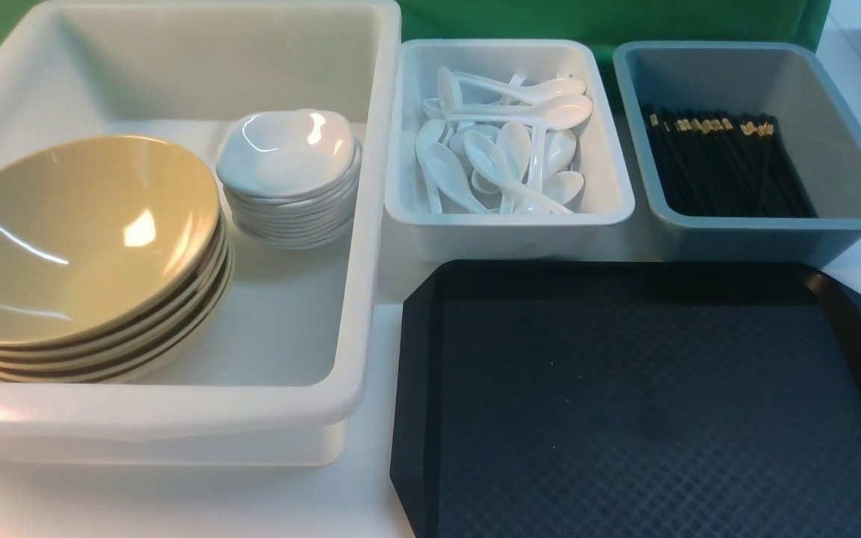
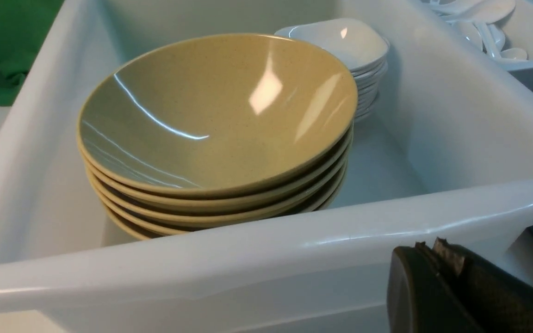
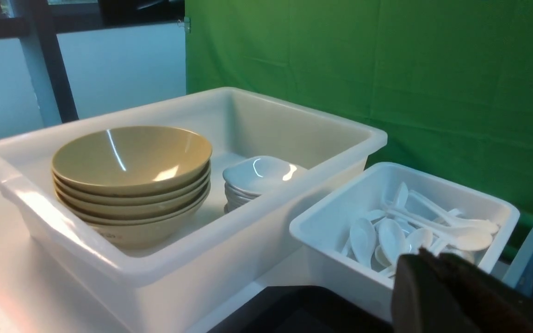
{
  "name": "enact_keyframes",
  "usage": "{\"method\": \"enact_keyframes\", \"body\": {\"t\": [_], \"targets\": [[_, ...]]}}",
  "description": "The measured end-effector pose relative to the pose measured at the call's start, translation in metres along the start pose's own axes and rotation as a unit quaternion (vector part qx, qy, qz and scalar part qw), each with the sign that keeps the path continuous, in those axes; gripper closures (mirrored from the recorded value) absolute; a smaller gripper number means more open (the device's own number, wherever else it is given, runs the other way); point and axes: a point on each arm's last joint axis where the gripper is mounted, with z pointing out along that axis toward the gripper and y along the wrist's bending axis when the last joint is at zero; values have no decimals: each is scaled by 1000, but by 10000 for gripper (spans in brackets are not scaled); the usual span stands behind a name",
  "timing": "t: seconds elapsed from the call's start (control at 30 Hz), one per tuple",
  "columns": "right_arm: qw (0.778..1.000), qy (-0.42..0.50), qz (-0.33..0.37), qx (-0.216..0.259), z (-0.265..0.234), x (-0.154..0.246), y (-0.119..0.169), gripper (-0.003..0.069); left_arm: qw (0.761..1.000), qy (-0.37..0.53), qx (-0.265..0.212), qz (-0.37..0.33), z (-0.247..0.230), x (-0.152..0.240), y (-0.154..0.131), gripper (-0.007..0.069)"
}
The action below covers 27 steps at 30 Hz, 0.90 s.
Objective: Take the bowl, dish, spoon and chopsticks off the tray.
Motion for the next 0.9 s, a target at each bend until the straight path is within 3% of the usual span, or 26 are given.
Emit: {"method": "enact_keyframes", "body": {"t": [0.23, 0.33, 0.37, 0.5, 0.6, 0.73, 0.9], "targets": [[1000, -2, 0, 3, 0, 5, 0, 583, 1000, -3, 0, 0, 0, 0, 0, 636], [999, -16, 19, 28, -3, 27, -7, 623, 1000, -3, 0, 0, 0, 0, 0, 636], [997, -22, 28, 67, -4, 33, -10, 626, 1000, -3, 0, 0, 0, 0, 0, 636], [987, -23, 56, 150, -10, 64, -20, 626, 1000, -3, 0, 0, 0, 0, 0, 636], [962, 2, 68, 264, -22, 111, -31, 626, 1000, -3, 0, 0, 0, 0, 0, 636], [941, 18, 79, 328, -31, 141, -34, 626, 1000, -3, 0, 0, 0, 0, 0, 636], [923, 61, 91, 368, -36, 165, -35, 626, 1000, -3, 0, 0, 0, -1, 0, 636]]}}
